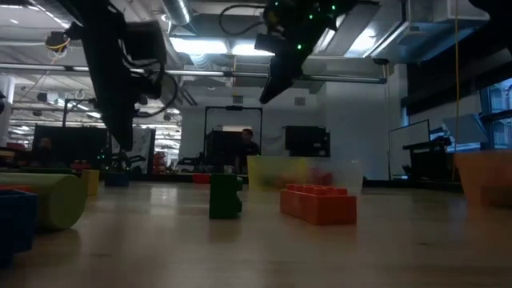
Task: Sort blocks by size
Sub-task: Put the blue square game piece into the blue bin
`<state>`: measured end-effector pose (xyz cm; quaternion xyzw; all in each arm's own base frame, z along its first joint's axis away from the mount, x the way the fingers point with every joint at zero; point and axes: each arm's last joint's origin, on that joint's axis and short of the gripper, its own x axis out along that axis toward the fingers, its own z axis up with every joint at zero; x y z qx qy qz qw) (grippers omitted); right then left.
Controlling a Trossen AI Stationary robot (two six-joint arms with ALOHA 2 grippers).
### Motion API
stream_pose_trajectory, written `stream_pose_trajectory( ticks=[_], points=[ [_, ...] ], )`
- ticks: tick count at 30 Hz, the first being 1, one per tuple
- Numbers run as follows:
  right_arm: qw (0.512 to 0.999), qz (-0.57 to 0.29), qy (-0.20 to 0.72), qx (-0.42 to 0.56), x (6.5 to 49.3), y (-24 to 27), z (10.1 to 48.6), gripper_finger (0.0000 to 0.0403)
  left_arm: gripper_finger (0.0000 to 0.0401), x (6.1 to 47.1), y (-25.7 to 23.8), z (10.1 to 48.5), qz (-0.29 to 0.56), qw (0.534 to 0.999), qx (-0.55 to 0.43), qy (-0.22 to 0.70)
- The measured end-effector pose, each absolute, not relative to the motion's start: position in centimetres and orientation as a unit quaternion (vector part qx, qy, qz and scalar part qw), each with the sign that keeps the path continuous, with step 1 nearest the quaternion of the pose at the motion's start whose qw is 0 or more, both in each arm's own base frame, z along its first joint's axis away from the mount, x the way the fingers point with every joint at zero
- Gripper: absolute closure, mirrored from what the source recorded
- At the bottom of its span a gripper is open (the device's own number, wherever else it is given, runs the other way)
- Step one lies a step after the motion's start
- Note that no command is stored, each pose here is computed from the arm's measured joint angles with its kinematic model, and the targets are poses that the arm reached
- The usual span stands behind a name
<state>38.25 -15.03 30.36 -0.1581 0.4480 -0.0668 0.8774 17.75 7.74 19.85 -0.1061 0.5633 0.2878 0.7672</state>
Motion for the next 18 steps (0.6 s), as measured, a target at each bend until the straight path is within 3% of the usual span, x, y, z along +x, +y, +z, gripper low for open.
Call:
stream_pose_trajectory(
  ticks=[7, 18],
  points=[
    [0.868, 0.002, 0.482, -0.116, 37.2, -14.3, 31.3, 0.0171, 0.0187, 17.9, 9.2, 18.5, 0.271, 0.749, -0.116, 0.593],
    [0.798, 0.05, 0.598, -0.051, 33.6, -12.8, 32.0, 0.0171, 0.0187, 18.1, 10.3, 17.0, 0.241, 0.728, -0.107, 0.633]
  ],
)
